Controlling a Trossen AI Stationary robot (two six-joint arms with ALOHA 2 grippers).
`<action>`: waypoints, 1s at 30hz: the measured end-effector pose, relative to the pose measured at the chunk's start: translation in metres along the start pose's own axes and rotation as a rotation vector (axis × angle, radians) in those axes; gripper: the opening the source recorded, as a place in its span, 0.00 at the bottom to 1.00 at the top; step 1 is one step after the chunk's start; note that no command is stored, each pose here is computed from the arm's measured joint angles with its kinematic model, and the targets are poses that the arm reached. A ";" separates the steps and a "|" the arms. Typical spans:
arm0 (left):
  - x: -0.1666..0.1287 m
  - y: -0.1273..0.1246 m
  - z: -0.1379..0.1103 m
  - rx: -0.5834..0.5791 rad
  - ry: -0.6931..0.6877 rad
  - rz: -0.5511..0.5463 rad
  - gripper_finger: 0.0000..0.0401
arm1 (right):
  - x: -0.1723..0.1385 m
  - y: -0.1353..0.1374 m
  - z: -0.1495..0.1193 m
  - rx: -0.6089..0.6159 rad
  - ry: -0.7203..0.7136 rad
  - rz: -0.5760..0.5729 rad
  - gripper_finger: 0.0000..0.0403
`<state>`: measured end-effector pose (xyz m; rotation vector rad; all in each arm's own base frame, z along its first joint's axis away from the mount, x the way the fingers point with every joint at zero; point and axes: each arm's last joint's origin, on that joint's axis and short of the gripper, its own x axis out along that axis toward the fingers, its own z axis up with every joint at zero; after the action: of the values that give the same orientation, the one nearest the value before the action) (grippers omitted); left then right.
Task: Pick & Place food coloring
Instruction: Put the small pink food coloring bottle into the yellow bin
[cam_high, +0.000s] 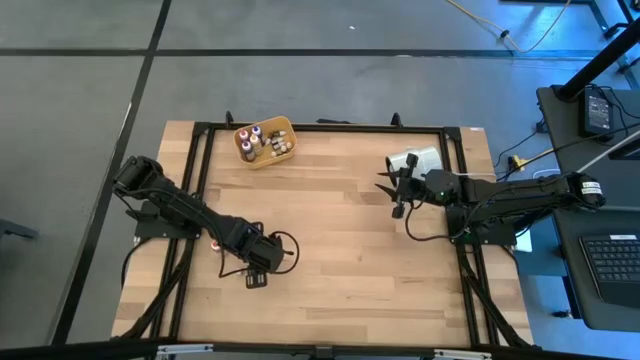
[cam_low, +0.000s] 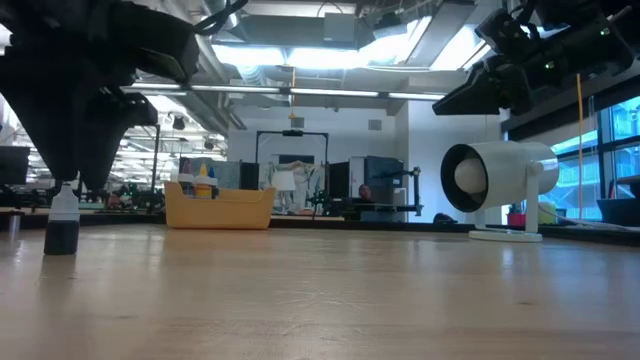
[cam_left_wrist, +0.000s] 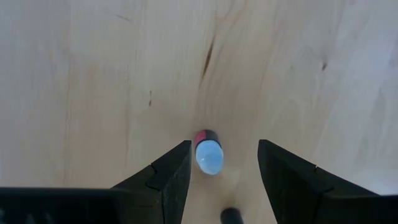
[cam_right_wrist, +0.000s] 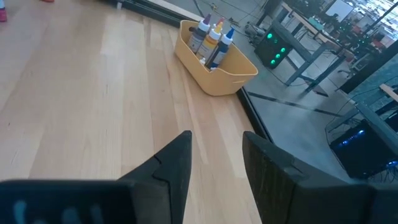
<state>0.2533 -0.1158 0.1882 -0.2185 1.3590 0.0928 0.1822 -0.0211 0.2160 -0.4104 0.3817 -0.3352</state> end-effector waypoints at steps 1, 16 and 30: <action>0.000 0.000 0.000 0.000 -0.001 -0.001 0.45 | 0.000 0.000 0.000 0.000 0.000 0.000 0.36; 0.000 -0.004 -0.002 0.071 -0.019 0.020 0.44 | 0.000 0.000 0.000 0.003 0.001 0.000 0.36; 0.020 -0.005 -0.004 0.075 0.081 0.042 0.43 | 0.000 0.000 0.000 0.003 0.002 0.001 0.36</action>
<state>0.2547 -0.1228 0.1681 -0.1321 1.4457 0.0690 0.1821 -0.0211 0.2159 -0.4068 0.3829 -0.3351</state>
